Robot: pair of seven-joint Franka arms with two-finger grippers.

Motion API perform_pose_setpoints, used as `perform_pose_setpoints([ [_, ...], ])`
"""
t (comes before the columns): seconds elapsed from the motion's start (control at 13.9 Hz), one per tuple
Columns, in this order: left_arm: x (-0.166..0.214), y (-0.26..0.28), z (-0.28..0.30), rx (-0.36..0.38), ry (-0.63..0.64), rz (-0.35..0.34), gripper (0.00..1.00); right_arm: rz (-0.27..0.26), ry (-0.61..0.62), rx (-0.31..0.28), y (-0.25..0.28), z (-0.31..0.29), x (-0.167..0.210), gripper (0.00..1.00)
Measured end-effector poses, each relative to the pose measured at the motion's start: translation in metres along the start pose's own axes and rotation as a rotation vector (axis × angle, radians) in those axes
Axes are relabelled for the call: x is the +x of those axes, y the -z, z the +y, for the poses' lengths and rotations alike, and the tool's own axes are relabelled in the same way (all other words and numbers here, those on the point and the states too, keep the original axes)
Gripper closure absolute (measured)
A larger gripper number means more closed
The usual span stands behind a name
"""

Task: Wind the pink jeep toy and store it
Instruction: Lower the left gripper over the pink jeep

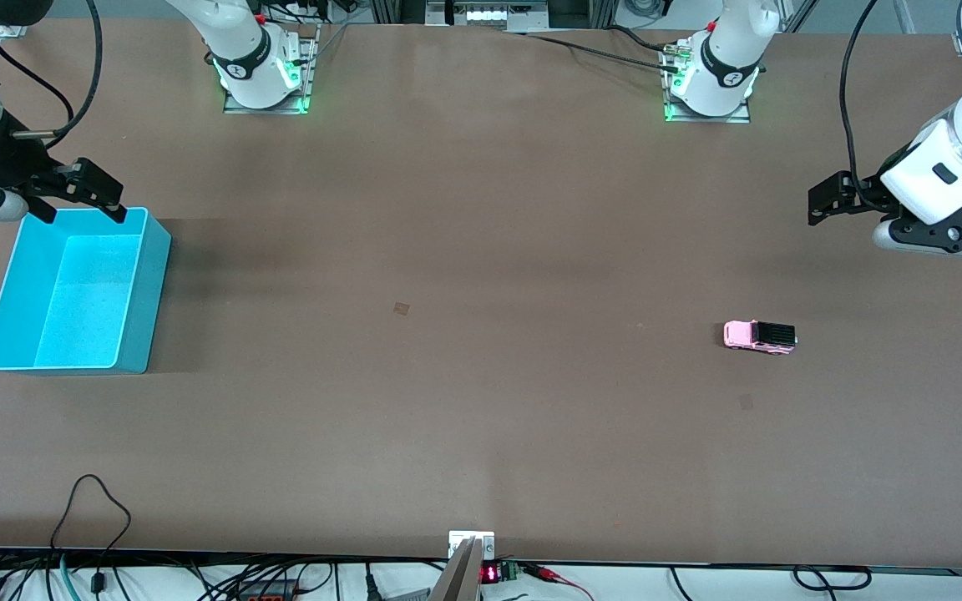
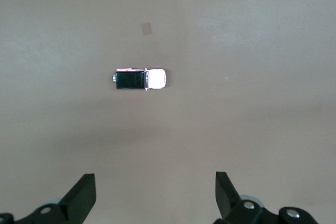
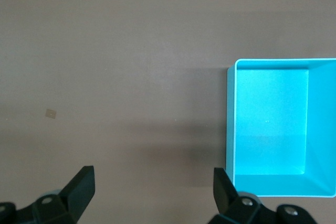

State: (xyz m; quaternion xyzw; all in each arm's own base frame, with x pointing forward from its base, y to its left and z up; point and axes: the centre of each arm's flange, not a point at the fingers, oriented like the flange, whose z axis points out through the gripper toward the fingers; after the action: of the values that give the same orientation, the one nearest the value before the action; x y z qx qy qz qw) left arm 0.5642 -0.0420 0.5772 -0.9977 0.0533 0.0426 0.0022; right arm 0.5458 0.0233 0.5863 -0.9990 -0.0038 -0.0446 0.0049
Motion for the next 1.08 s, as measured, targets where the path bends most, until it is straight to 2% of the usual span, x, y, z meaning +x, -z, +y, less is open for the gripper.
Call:
perform_pose_setpoints([
  [0.65,-0.001,-0.001,-0.001,-0.004,0.003,-0.014,0.00,0.015,0.004,0.001,0.001,-0.002,0.002,0.00],
  [0.79,-0.005,-0.006,-0.001,-0.005,0.003,-0.058,0.00,0.018,0.013,0.001,0.001,-0.007,0.002,0.00],
  [1.08,-0.003,-0.040,-0.002,-0.015,-0.022,-0.198,0.00,0.019,0.016,0.001,0.002,-0.009,0.002,0.00],
])
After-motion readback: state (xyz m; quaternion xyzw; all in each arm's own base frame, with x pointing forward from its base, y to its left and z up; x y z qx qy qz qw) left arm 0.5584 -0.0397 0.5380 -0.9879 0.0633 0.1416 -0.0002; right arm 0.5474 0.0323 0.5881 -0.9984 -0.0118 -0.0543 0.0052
